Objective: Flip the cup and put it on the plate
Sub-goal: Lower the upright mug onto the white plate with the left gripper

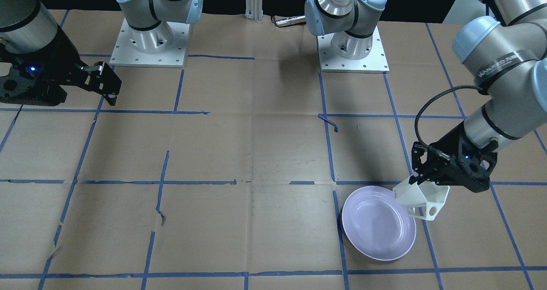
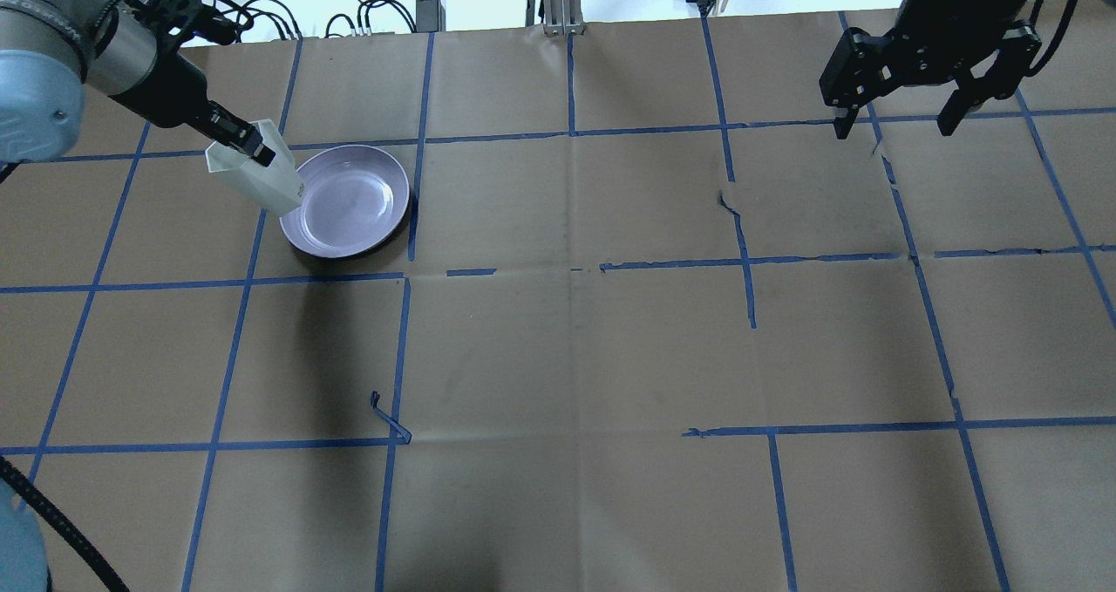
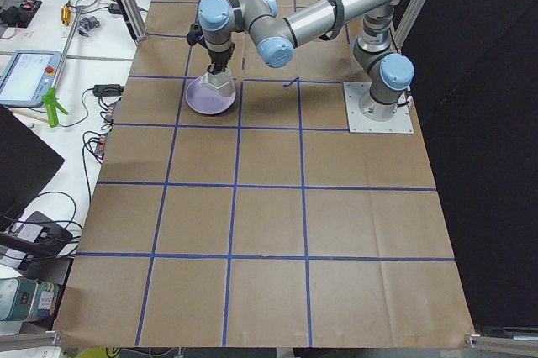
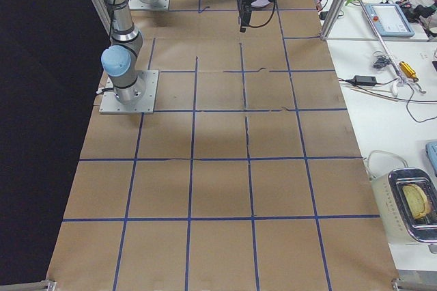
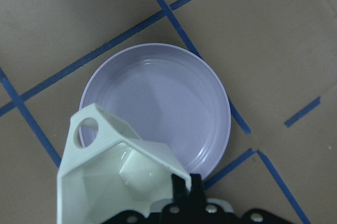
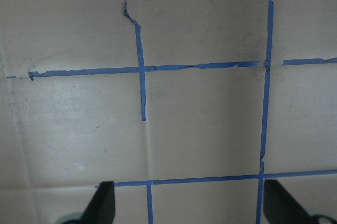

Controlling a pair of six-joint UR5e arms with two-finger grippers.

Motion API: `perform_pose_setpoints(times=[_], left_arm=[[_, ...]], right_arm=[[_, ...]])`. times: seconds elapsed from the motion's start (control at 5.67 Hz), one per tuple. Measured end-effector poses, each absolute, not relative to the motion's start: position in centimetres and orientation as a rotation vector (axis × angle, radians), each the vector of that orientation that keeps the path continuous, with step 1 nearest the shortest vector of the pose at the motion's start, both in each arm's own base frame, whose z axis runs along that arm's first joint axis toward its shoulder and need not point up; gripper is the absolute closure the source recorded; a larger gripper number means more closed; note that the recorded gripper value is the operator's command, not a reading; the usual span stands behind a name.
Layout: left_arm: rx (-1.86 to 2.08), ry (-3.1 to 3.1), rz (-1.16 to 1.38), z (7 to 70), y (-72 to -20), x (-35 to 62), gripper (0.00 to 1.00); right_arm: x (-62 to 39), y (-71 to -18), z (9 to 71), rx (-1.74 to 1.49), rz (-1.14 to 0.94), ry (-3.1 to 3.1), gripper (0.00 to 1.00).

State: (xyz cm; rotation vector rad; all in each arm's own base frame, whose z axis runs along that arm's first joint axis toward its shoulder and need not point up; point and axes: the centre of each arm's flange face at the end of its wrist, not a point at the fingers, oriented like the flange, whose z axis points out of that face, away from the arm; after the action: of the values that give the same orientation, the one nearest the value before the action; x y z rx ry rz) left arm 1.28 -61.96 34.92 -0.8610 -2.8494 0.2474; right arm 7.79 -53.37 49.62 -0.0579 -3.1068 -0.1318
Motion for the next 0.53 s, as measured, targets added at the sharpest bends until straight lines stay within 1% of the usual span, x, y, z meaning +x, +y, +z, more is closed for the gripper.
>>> perform_pose_setpoints(times=[0.35,0.53], left_arm=[[-0.926,-2.911,0.268,29.0,-63.1,-2.5,0.99],[-0.884,-2.927,0.253,27.8,-63.0,-3.5,0.93]], right_arm=[[7.8,-53.4,49.6,-0.058,-0.132,-3.107,0.00],[7.8,-53.4,49.6,-0.058,-0.132,-3.107,0.00]])
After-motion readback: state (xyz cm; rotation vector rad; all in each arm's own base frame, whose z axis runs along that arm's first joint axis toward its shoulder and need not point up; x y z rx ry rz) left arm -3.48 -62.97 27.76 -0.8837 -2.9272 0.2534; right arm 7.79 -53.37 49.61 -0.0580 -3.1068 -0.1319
